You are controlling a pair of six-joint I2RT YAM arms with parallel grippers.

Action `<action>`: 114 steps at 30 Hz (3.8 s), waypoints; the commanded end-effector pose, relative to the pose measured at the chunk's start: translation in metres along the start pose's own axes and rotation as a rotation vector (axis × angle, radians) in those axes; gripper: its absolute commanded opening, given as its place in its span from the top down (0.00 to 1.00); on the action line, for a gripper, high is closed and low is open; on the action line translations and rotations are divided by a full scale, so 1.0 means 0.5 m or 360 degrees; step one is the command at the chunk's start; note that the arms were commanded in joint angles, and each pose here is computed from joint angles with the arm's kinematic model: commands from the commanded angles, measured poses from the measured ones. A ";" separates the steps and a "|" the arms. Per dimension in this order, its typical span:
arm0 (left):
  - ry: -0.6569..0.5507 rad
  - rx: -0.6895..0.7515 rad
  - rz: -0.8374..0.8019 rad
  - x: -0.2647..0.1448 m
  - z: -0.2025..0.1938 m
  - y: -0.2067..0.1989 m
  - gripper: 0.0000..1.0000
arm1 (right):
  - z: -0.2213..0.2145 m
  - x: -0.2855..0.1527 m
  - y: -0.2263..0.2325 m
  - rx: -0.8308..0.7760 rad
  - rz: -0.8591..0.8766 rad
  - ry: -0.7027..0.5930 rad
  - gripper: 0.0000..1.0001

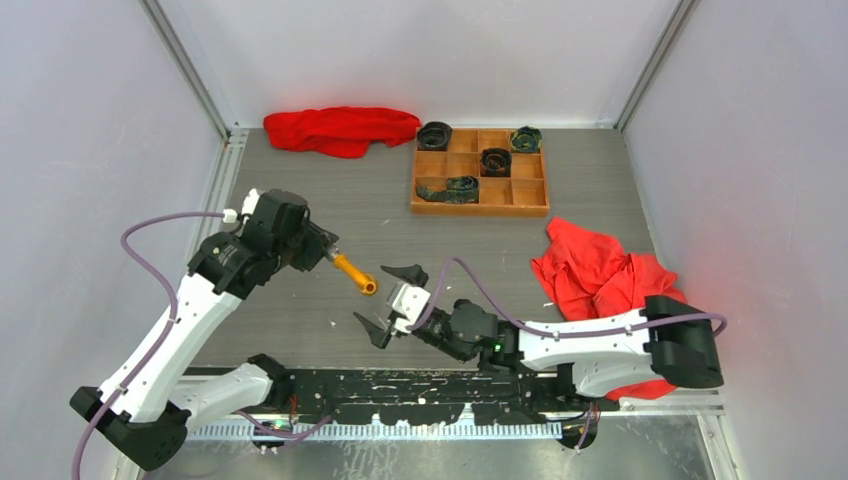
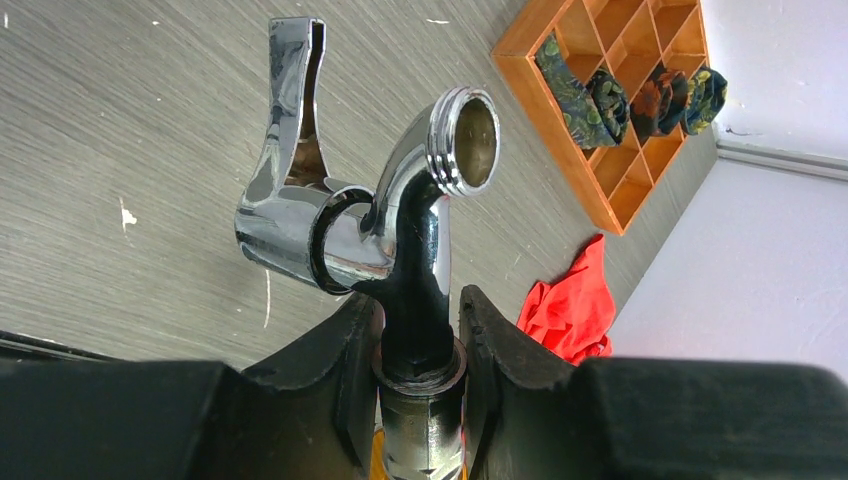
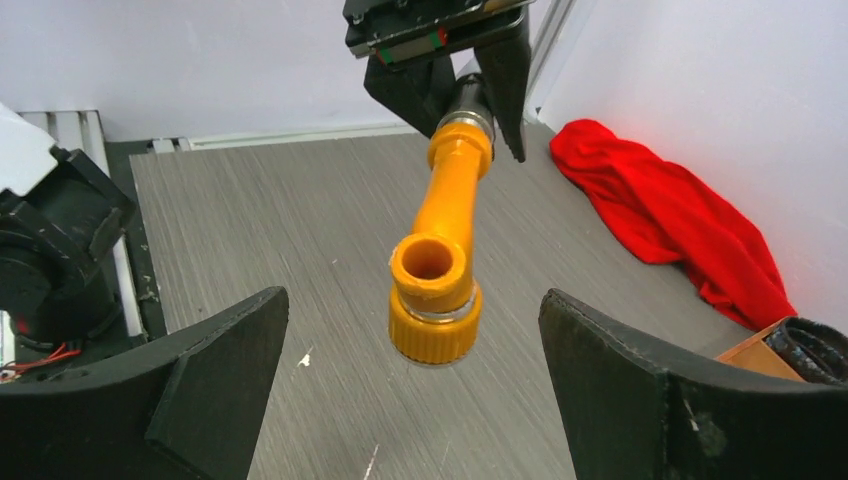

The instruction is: Install the water faucets

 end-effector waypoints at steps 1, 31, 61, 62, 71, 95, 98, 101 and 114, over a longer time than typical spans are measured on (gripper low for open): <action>0.0009 -0.0081 -0.0174 -0.027 0.005 -0.040 1.00 | 0.062 0.041 -0.032 0.0162 -0.0182 -0.0137 0.01; 0.0099 -0.0182 -0.0861 -0.040 -0.010 -0.078 1.00 | 0.057 0.078 -0.043 0.1049 -0.0091 -0.0200 1.00; -0.0063 -0.0084 -0.1426 -0.096 0.014 -0.104 1.00 | 0.073 0.087 -0.122 0.1914 0.0433 -0.0410 1.00; -0.0068 -0.0079 -0.1427 -0.098 0.015 -0.105 1.00 | 0.073 0.087 -0.125 0.1915 0.0417 -0.0413 1.00; -0.0059 -0.0067 -0.1370 -0.099 0.015 -0.099 1.00 | 0.073 0.080 -0.157 0.1949 0.0258 -0.0472 1.00; 0.0027 0.0005 -0.1271 -0.094 -0.002 -0.091 0.07 | 0.043 0.054 -0.216 0.2277 0.0074 -0.0708 1.00; 0.0027 0.0041 -0.1217 -0.090 -0.003 -0.083 0.00 | 0.040 0.049 -0.226 0.2303 0.0050 -0.0732 1.00; 0.0036 0.0049 -0.1217 -0.092 -0.004 -0.081 0.00 | 0.035 0.047 -0.230 0.2331 0.0044 -0.0738 1.00; 0.0204 0.0073 -0.1358 -0.068 -0.045 -0.093 0.00 | 0.021 0.041 -0.239 0.2554 0.0110 -0.0837 1.00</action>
Point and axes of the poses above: each gripper's point midway between its finger pads, its own x axis out along the fingers, its own y axis along the line the jaws close on, z = x × y, the point moved 4 cm from there along -x, back along the fingers, and after that the axes turned 12 degrees about -x, right-handed, at the moved point
